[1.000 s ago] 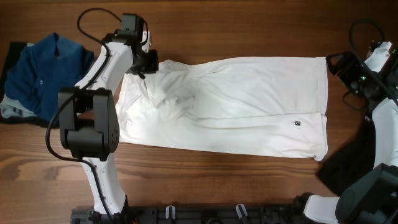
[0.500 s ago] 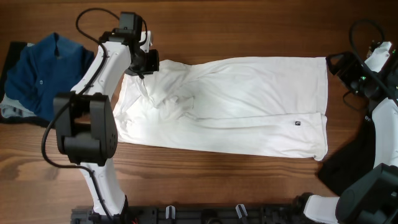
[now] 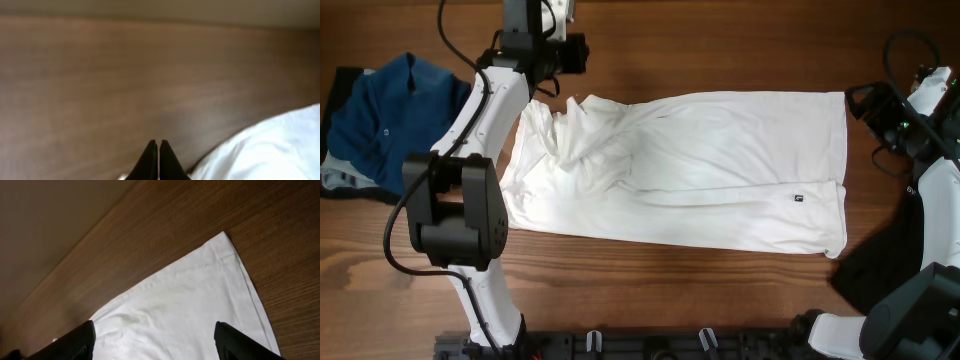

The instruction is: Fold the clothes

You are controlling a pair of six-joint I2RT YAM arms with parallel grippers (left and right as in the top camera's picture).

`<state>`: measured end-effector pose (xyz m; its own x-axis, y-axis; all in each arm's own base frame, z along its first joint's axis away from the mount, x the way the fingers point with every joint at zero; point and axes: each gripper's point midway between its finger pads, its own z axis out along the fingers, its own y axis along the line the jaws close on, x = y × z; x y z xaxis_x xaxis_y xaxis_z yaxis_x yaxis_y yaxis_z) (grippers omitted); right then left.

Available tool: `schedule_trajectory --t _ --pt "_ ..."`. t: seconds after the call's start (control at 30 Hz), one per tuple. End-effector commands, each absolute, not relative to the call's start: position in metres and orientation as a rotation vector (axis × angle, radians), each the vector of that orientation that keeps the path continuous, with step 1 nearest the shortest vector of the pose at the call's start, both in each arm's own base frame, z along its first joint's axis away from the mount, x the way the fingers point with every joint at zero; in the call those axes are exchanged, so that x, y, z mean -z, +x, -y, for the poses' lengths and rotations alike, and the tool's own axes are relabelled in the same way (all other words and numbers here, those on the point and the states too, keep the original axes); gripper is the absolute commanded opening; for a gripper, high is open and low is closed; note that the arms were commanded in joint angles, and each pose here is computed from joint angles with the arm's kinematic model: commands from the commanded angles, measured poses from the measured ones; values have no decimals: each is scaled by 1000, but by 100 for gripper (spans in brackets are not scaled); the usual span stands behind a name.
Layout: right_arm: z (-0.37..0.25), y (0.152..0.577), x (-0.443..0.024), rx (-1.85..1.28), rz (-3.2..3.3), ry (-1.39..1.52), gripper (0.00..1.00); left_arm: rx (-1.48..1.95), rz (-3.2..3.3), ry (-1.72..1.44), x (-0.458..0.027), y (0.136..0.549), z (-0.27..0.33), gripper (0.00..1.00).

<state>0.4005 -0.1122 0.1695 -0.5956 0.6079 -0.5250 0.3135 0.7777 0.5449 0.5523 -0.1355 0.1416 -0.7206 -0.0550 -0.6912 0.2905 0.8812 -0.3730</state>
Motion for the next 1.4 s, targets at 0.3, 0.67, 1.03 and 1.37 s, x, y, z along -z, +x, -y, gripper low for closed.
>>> schedule_trajectory --t 0.3,0.67,1.03,1.37 --pt "111 398 -160 -524 -2266 706 77 338 -2803 -96 -74 468 89 18" --pt "110 397 -153 -533 -2287 723 77 274 -3015 -360 -54 419 54 22" --pt "110 396 -152 -541 -2288 744 77 401 -3001 -372 -23 414 66 35" --pt "110 396 -152 -545 -2285 754 76 669 -2921 -317 -35 427 96 20"
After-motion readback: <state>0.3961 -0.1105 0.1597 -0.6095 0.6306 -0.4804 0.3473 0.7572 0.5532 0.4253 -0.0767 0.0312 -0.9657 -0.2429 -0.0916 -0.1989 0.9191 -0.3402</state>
